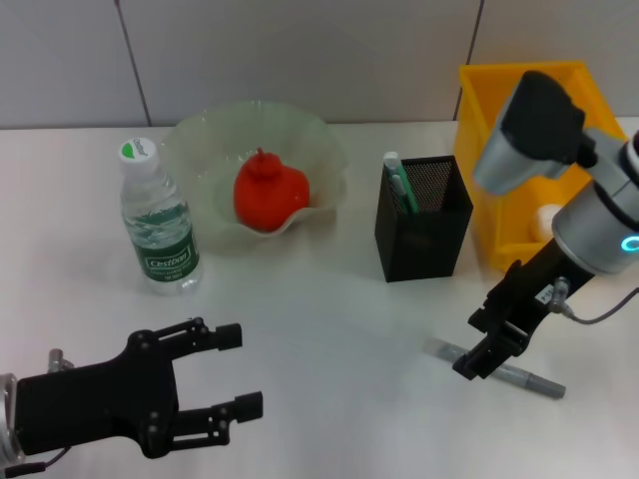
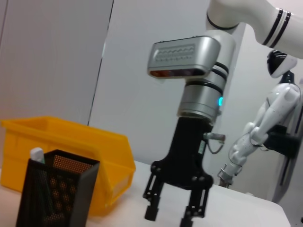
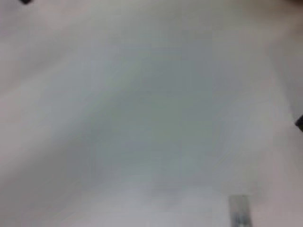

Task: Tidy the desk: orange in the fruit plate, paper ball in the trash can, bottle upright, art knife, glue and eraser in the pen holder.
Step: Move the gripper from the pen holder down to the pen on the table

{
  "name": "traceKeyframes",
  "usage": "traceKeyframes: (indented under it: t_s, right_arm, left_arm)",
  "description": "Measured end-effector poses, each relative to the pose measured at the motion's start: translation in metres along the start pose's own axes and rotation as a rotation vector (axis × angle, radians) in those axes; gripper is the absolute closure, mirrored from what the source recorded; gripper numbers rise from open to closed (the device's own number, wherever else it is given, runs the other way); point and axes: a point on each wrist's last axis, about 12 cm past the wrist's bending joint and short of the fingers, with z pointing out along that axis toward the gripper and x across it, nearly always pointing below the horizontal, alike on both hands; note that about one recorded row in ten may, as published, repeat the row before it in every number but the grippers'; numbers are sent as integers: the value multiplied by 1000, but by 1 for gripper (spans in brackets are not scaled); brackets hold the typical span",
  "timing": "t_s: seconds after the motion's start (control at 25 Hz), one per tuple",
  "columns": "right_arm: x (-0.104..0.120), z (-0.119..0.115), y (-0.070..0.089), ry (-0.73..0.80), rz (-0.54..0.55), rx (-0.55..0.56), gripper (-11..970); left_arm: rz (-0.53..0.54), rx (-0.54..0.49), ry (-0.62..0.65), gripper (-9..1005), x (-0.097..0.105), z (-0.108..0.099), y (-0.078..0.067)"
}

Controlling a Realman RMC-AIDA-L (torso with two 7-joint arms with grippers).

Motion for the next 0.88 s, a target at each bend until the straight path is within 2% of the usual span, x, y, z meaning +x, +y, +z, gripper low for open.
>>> traceKeyframes:
  t_s: [0.16,0.44,0.88]
  right_arm:
    - [-2,9,-3,19,1,11,266]
    - [-8,17,-3,43,-16,10,267]
    - [-10,31,-2,74,-41,39,267]
  left_arm:
    - [2,12,4,184,0,0,-1]
    - [5,60,96,184,8,-2,-4]
    - [13,53,98,184,10,-5,-6]
